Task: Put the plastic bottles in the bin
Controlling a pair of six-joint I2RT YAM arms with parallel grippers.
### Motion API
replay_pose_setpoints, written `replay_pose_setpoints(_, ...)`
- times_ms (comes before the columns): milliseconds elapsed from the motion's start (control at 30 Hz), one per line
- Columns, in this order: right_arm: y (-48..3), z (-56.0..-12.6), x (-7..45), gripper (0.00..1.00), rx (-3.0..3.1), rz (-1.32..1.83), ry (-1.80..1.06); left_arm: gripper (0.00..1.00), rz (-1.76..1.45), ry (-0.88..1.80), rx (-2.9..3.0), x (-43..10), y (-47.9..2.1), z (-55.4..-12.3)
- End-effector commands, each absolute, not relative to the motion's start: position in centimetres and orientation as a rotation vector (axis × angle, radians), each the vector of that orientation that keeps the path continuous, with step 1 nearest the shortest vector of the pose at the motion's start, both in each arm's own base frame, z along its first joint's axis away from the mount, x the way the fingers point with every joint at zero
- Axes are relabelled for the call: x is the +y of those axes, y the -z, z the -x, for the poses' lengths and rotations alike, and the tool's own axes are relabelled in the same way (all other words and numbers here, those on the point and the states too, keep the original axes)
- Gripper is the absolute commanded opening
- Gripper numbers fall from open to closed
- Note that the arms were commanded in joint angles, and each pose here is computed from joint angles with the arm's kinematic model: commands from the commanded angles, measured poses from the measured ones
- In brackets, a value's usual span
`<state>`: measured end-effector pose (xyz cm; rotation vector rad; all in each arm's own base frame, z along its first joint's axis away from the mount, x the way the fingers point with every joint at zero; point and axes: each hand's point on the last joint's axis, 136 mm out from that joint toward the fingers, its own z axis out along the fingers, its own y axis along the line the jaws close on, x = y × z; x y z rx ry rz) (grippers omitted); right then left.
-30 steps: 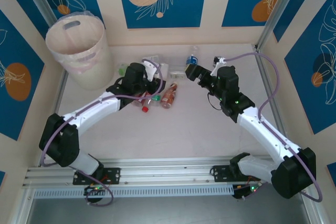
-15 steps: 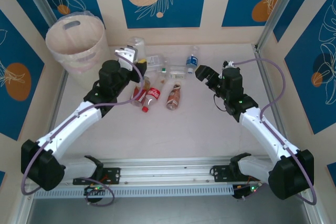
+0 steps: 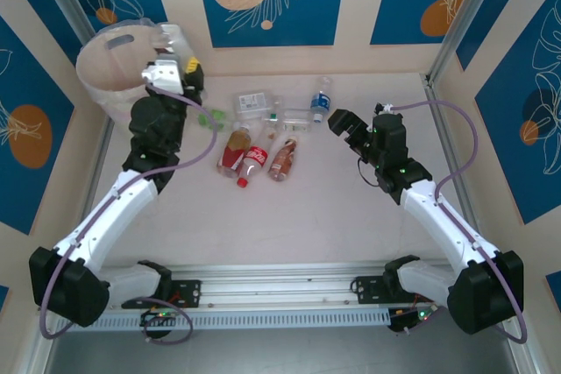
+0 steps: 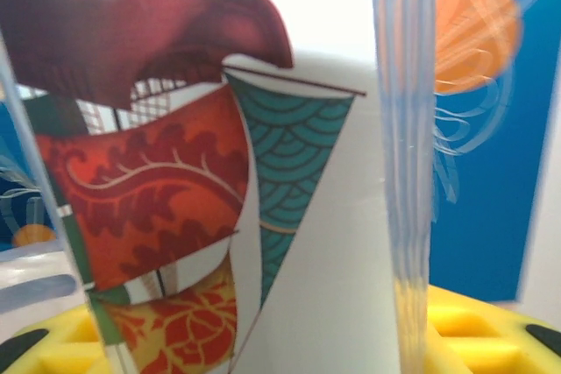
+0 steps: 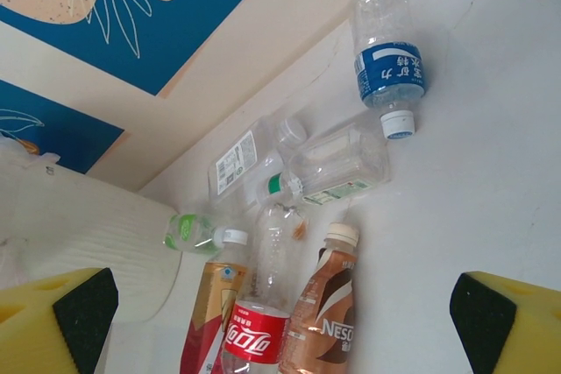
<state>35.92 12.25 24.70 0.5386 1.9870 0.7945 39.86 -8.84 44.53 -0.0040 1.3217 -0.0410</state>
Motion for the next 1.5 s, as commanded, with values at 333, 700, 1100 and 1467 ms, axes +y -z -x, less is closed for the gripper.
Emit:
replay_pose_setpoints(333,-25.0,-35.9,13.0,1.0,2.014,-0.528,-0.862,0.04,0.327,-0.191,1.16,2.3,-49.6,-43.8)
replay_pose_setpoints(700,-24.1,-36.5,13.6,0.99,2.051,-0.584,-0.905,0.0,0.445,-0.269,1.242,8.1,-45.6,-50.2)
replay_pose_setpoints(1100,-23.3,-36.9,13.7,1.0,2.058,-0.621,-0.915,0.0,0.513,-0.113,1.476,8.8,-39.0,-53.5)
replay_pose_setpoints(1467,-22.5,-37.1,14.8,1.0,2.114,-0.604,-0.943,0.12,0.472,0.078,1.619,6.3,-34.7,-57.5)
